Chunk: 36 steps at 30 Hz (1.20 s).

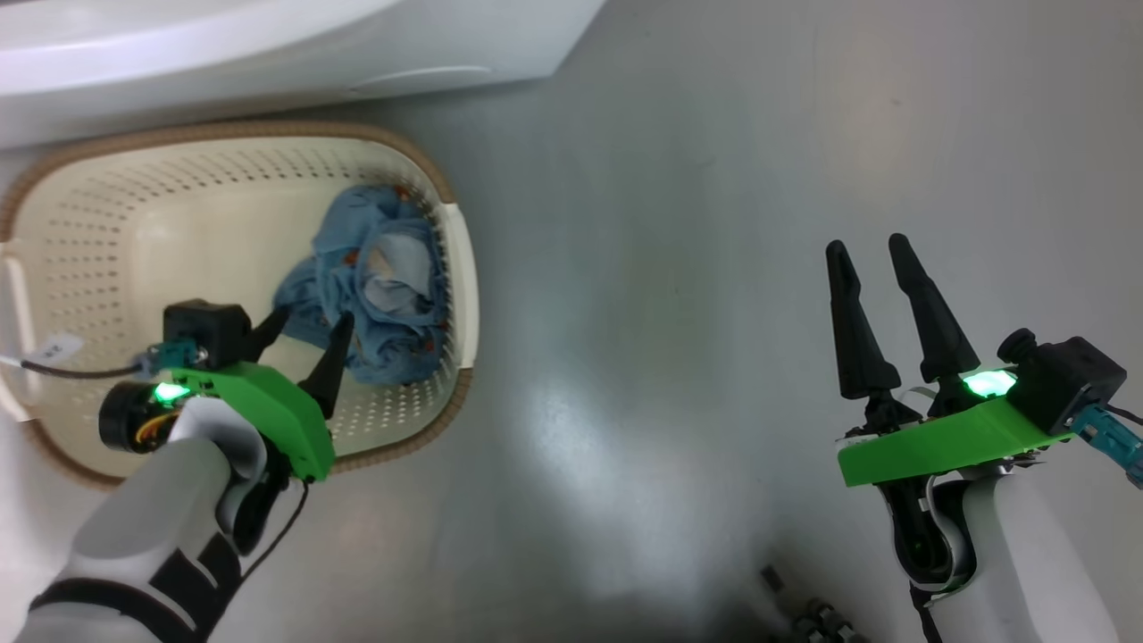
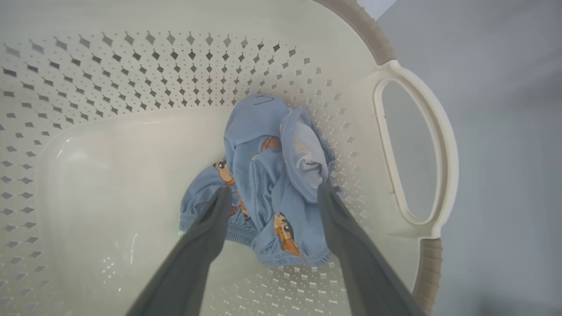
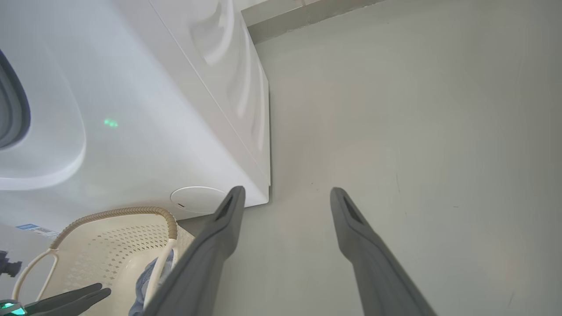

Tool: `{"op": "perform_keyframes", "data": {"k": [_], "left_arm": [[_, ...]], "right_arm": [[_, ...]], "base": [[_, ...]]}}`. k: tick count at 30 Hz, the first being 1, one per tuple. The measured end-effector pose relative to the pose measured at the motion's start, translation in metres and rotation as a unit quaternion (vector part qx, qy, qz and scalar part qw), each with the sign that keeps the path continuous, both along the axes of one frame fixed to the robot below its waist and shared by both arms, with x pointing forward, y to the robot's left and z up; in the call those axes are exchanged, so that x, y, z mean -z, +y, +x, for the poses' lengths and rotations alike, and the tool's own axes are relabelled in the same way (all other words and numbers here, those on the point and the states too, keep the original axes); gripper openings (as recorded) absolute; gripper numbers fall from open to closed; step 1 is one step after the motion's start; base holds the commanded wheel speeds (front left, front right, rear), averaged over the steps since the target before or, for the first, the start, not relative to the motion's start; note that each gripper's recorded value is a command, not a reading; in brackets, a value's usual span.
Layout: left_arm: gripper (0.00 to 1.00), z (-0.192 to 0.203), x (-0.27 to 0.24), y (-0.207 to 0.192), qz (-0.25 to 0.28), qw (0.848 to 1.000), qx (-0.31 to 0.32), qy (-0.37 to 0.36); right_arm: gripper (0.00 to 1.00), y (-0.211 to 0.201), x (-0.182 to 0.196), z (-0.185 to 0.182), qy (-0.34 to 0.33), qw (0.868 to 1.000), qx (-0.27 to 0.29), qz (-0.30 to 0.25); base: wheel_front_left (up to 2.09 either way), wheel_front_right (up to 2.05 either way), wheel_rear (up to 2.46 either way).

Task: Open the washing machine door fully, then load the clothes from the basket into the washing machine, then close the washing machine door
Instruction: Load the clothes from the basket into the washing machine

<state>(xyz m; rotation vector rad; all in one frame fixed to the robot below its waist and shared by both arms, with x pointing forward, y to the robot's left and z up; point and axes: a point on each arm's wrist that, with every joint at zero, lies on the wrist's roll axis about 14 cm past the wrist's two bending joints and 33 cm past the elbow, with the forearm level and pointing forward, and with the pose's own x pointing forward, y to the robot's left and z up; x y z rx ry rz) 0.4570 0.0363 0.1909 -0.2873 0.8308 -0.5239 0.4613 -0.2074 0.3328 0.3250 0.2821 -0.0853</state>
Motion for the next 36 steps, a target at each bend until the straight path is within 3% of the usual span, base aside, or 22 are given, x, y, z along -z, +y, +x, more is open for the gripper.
{"op": "perform_keyframes", "data": {"k": [23,24,25,26,27,36], "left_arm": [[1.00,-0.005,0.050,-0.036,-0.038,0.995,0.054,0.077],[0.84,-0.005,0.050,-0.036,-0.039,0.995,0.055,0.078],[0.44,-0.006,0.050,-0.037,-0.039,0.994,0.056,0.080],[0.18,-0.006,0.050,-0.037,-0.040,0.994,0.055,0.082],[0.00,-0.006,0.050,-0.038,-0.041,0.994,0.054,0.083],[0.00,0.002,0.034,-0.038,-0.046,0.995,0.045,0.076]], "right_arm": [[1.00,-0.015,0.028,-0.004,0.032,0.999,0.014,-0.013],[1.00,-0.015,0.028,-0.005,0.032,0.999,0.015,-0.014],[1.00,-0.016,0.027,-0.005,0.032,0.999,0.015,-0.014],[1.00,-0.016,0.027,-0.005,0.031,0.999,0.016,-0.014],[1.00,-0.016,0.026,-0.005,0.030,0.999,0.016,-0.014],[1.00,-0.018,0.009,-0.002,0.011,1.000,0.019,-0.015]], "base": [[0.00,0.00,0.00],[0.00,0.00,0.00],[0.00,0.00,0.00],[0.00,0.00,0.00],[0.00,0.00,0.00],[0.00,0.00,0.00]]}}
